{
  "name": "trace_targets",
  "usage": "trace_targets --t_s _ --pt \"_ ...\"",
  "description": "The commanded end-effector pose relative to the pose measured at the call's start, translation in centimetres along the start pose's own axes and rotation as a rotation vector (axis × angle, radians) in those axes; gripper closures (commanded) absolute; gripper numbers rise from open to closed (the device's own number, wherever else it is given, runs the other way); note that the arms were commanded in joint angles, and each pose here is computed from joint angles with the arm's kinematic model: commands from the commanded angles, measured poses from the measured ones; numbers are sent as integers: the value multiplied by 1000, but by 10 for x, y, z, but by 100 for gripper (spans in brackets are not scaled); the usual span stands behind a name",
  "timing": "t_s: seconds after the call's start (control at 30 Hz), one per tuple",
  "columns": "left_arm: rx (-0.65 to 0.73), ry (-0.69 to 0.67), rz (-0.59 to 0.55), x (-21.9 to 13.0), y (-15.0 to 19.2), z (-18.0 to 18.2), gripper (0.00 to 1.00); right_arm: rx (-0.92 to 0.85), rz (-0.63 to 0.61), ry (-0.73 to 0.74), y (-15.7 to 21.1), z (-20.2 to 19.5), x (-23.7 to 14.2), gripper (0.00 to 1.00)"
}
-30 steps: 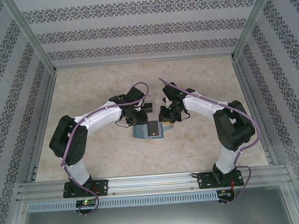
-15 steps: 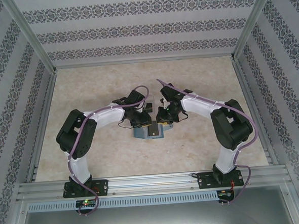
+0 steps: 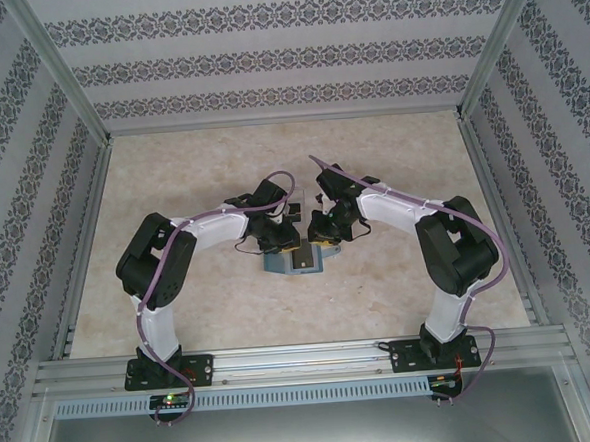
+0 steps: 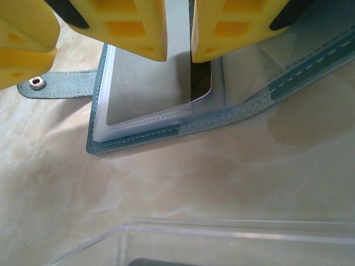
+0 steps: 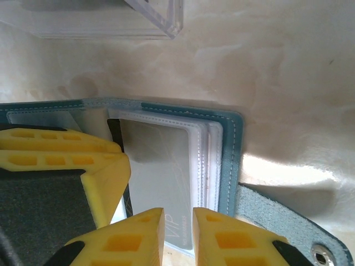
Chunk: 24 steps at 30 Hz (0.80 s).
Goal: Take the credit cards out of the card holder
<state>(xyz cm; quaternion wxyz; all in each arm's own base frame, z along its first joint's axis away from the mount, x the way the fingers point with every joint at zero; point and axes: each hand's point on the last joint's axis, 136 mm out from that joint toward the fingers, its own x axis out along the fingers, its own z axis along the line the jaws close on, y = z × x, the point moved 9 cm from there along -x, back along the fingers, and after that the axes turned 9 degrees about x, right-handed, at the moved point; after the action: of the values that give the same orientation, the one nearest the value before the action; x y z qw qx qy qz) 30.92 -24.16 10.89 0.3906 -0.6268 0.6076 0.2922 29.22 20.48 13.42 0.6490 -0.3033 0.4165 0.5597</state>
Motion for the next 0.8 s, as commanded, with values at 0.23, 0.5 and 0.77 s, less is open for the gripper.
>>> trace_targets --t_s 0.23,0.5,0.77 --pt "-6 -40 19 4 2 11 81 16 49 -66 3 8 18 78" --pt "-6 -40 20 4 2 10 81 31 65 -31 2 0 32 78" --pt "-1 -49 21 2 2 11 80 33 60 60 3 -15 40 76"
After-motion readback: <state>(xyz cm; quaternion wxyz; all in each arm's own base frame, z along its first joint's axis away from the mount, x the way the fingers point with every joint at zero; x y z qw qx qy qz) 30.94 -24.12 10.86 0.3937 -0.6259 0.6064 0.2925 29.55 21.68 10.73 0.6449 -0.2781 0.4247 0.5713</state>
